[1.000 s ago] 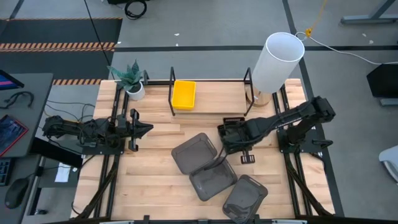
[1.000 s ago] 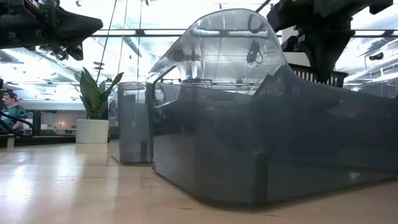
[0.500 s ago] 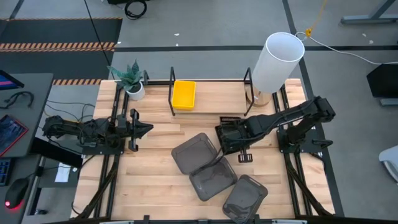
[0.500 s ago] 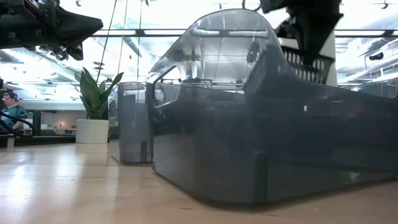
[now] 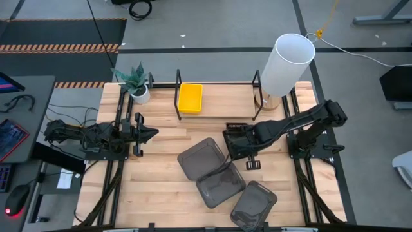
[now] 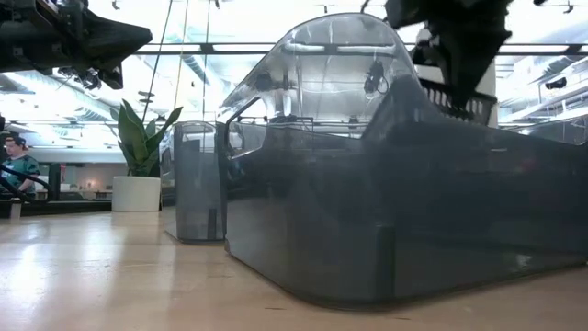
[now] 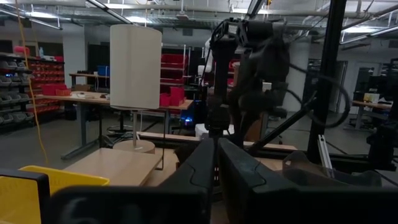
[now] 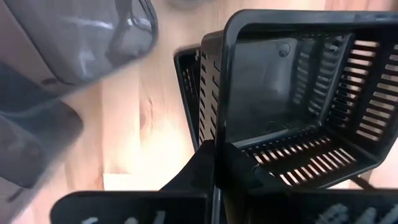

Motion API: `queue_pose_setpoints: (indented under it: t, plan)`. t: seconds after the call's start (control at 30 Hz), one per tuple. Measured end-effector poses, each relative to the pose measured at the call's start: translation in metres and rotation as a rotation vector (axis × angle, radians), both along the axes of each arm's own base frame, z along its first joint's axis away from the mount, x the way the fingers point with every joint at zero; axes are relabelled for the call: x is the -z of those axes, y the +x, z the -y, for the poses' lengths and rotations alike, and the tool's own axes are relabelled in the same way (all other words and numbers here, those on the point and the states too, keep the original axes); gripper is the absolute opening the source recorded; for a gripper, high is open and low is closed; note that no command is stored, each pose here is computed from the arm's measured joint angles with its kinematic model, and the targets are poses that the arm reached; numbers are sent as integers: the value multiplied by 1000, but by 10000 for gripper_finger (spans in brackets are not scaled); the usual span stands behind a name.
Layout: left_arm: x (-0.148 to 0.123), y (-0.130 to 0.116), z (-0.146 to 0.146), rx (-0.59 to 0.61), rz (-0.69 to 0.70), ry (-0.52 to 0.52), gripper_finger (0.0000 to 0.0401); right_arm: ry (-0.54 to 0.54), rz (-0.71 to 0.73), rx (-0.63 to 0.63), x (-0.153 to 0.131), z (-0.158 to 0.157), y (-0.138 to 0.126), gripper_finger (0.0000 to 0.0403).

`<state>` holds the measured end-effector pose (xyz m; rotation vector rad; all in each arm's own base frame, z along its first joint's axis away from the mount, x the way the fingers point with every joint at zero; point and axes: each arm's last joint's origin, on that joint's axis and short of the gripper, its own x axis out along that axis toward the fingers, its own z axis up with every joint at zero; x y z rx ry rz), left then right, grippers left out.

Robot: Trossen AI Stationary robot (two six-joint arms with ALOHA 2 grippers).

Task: Stack baskets on shelf by color
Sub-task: Stack the right black bin on the left black bins

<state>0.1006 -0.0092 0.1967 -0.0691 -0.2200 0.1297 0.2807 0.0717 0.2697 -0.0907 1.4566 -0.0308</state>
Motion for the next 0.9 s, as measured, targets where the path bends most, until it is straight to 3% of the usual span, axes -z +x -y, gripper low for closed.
queue_pose_setpoints:
  t: [0.27,0.53,0.9]
  plan:
    - [0,0,0,0,0,0,35,-26,-77,7,27,9,-7,14]
    - [0,0,0,0,0,0,25,-81,-89,111,35,37,-5,17]
    - [0,0,0,0,0,0,34,-4,-81,149,30,44,-2,95]
